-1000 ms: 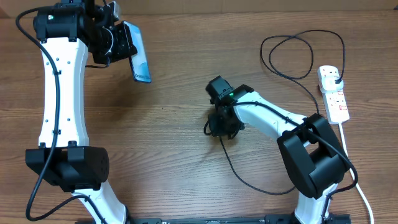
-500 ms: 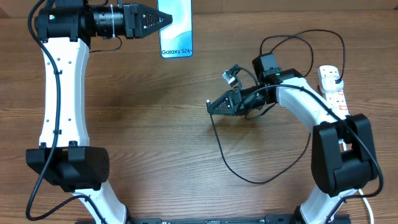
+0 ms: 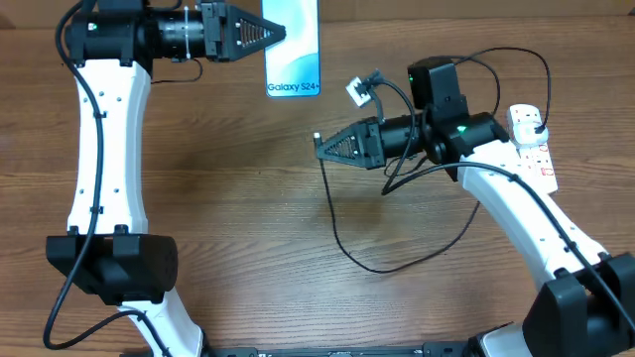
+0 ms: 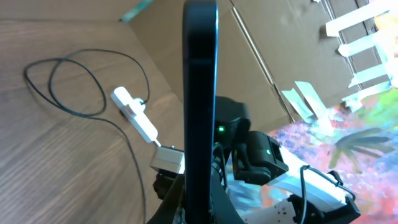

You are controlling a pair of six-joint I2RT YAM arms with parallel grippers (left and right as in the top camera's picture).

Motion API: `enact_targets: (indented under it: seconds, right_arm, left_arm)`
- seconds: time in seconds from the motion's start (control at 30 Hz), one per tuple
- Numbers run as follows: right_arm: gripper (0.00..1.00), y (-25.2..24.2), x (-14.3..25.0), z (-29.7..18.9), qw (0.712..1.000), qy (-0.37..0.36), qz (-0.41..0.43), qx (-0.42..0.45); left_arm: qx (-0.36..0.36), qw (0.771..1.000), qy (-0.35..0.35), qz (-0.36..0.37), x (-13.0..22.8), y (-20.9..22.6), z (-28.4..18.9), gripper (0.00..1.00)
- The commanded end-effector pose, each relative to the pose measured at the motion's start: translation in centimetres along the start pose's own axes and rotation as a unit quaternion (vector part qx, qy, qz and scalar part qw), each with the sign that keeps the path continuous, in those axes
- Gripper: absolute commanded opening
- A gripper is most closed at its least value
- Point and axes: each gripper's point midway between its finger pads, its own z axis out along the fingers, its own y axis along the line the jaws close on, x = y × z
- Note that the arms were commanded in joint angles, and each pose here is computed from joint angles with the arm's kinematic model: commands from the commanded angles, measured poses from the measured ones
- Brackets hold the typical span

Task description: Plug charger to phone and switch on socket

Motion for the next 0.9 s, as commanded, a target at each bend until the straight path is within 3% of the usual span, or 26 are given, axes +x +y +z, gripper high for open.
enact_targets:
  seconds: [0.0,0.23,0.87]
  right_arm:
    - [0.04,1.4,-1.1,0.3,1.0,-0.01,0.014,-0.002]
    - [0.04,4.9,-3.5,0.0,0.997,-0.026,-0.011,-0.074]
    - [0.04,8.1,-4.7,0.4,0.991,-0.026,-0.046,-0.12]
  left_arm:
    - [0.032,0.999,0.011,0.0,0.2,-1.9,0.6,0.04]
    - [0.106,0.994,0.022,0.032,0.2,-4.5,0.2,0.04]
    - [0.097,0.994,0.018,0.048,-0.2,-4.3,0.3,0.04]
